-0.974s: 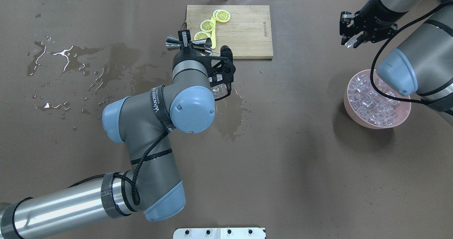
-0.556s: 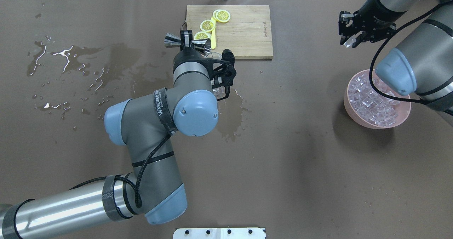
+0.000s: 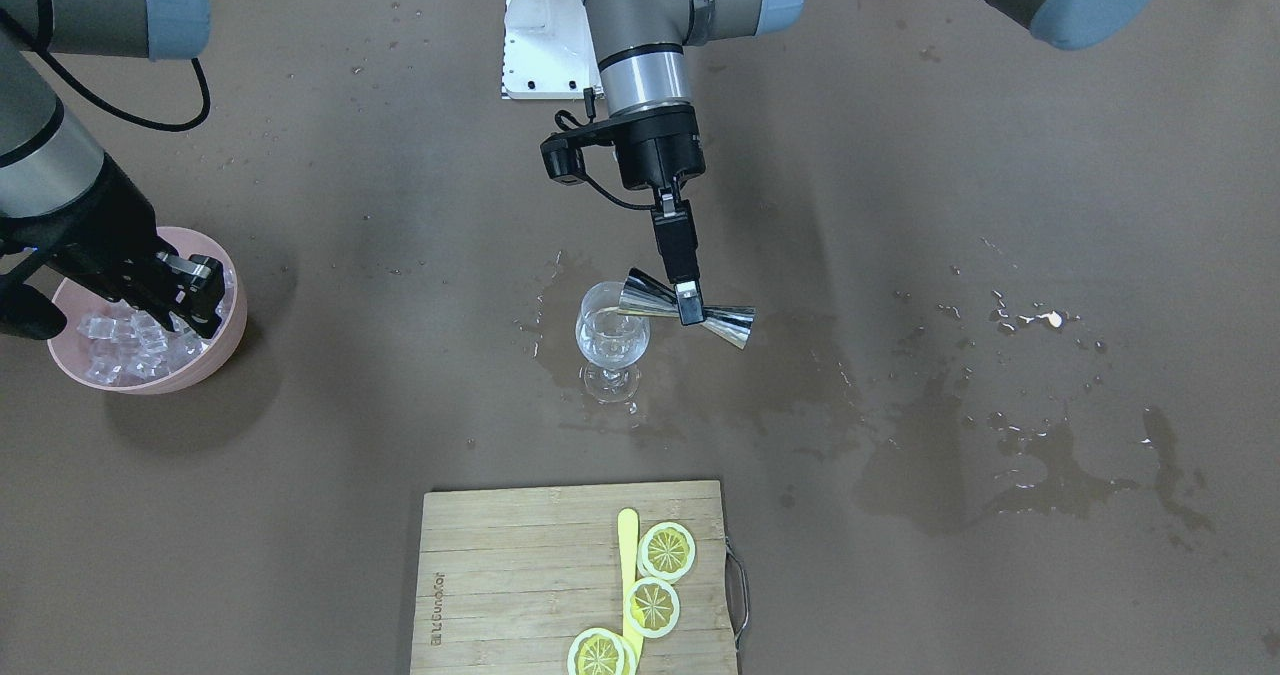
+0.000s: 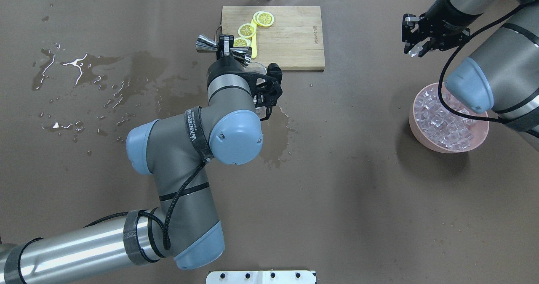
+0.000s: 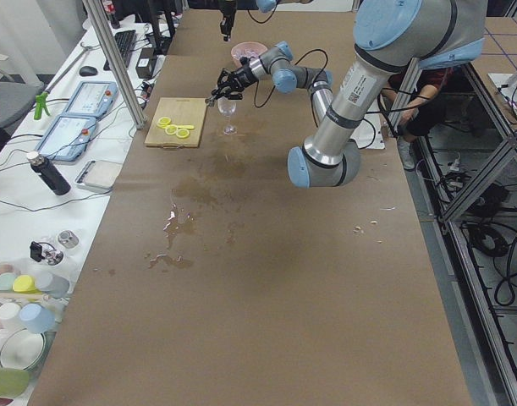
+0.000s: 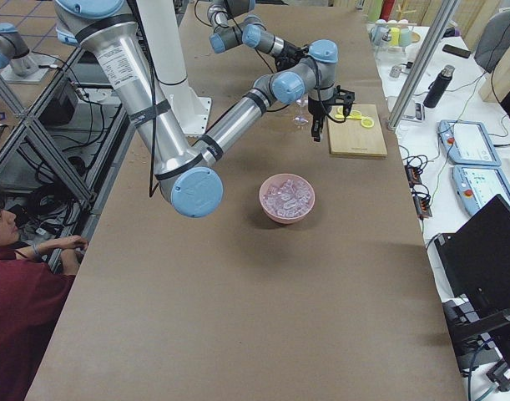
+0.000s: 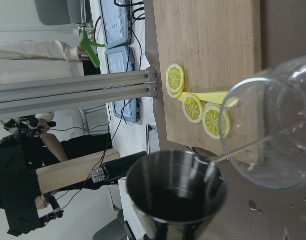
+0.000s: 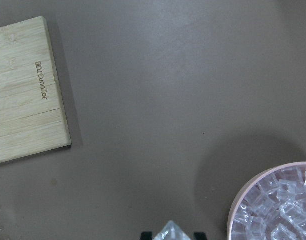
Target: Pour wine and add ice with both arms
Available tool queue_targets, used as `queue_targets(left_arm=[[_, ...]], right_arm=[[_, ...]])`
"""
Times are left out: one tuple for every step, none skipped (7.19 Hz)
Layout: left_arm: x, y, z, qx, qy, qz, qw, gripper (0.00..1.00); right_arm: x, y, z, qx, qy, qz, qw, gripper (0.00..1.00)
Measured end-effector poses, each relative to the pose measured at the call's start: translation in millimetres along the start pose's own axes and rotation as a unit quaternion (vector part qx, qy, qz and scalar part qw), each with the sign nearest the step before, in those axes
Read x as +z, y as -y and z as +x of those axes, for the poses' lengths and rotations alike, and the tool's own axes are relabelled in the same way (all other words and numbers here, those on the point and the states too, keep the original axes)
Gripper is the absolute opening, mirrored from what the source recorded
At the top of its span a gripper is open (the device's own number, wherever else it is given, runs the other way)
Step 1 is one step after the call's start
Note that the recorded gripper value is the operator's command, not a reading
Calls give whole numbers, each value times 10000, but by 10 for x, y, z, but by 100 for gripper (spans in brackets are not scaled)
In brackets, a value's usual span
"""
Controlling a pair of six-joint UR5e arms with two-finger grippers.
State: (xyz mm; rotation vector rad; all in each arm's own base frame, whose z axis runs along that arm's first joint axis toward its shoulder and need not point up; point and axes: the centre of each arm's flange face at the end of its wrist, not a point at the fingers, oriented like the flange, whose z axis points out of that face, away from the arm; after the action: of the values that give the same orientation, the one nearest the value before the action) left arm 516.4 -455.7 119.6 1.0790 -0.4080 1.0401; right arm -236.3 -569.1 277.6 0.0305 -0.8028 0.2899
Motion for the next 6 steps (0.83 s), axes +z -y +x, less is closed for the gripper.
queue_targets(left_arm=[[-7, 3, -13, 157, 54, -30, 9999, 0], [-16, 4, -20, 245, 81, -38, 9997, 0], [-55, 9, -34, 207, 89, 8, 9997, 0], [-127, 6, -56, -53, 58, 113, 9999, 0], [-189, -15, -69, -563, -133, 281, 9979, 0], [-217, -35, -77, -1145, -438, 473, 9913, 0]], right_arm=[[-5, -2, -6, -7, 8, 4, 10000, 20], [-16, -7, -14, -18, 21, 11, 10000, 20], [-37, -13, -32, -36, 45, 27, 10000, 20], [-65, -18, -57, -59, 74, 45, 9999, 19], [-101, -35, -83, -89, 109, 67, 9999, 19], [-128, -62, -103, -124, 135, 89, 9998, 19]])
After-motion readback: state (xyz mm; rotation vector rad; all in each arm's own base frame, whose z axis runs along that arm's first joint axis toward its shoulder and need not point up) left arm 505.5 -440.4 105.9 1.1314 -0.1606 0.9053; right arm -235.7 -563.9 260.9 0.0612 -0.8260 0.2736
